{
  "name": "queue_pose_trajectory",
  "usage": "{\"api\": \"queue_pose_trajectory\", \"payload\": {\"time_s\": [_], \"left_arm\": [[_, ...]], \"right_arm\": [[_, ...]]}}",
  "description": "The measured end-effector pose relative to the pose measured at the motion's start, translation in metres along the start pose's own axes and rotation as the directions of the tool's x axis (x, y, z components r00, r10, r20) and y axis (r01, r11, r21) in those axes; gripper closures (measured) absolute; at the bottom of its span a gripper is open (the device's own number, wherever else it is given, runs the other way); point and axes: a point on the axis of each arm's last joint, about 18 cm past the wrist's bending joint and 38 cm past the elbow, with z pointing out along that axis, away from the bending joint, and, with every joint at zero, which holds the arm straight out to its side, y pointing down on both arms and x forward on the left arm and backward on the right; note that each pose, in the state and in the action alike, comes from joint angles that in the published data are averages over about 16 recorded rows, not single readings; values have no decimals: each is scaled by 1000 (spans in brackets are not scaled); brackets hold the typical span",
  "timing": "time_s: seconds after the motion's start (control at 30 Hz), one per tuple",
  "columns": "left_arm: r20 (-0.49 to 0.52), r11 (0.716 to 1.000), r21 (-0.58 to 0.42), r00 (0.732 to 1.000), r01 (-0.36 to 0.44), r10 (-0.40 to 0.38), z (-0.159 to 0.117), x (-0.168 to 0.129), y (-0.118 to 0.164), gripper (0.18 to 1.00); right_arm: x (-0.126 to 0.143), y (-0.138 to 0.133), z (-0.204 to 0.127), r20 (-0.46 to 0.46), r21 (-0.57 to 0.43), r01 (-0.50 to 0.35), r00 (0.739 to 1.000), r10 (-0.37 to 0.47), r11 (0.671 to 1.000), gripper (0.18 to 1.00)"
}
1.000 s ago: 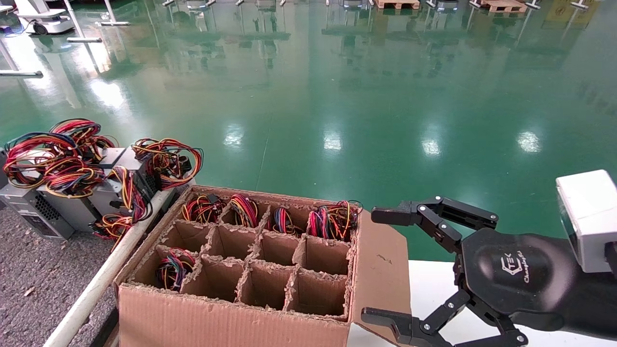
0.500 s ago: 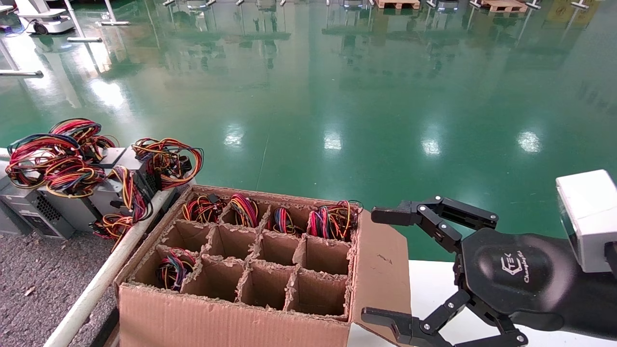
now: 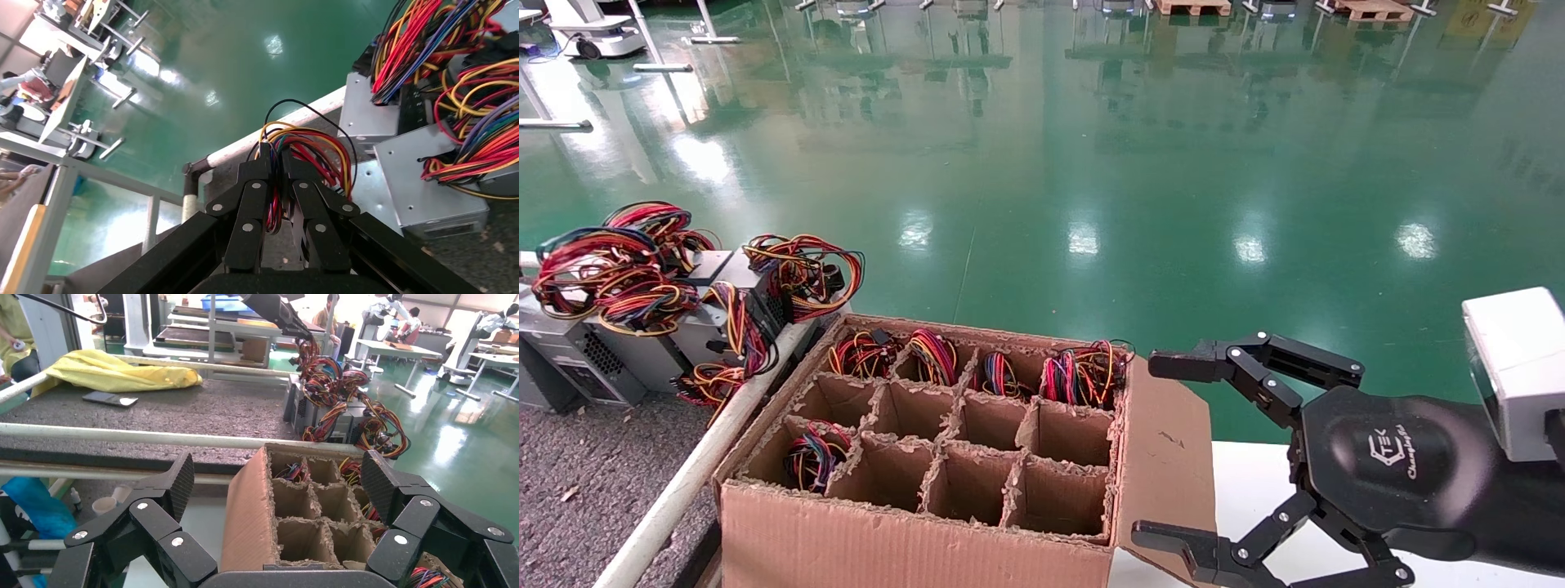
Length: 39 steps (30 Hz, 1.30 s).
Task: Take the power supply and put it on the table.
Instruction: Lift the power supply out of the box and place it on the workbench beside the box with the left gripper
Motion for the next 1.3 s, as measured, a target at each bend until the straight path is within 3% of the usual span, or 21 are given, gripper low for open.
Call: {"api": "queue_pose_trajectory", "payload": {"time_s": [0.53,0.9,1.3], "left_arm": [[-14,996,1,996,92,-92,1,10,-10,981],[-29,989,-67,990,134,-136,0,26,6,981],[-7,985,-116,991,129,-131,0,28,20,981]], "right_arm": [[0,0,0,0,0,0,1000,0,1000,178],[0,0,0,0,0,0,1000,0,1000,178],[0,0,0,0,0,0,1000,0,1000,178]]}}
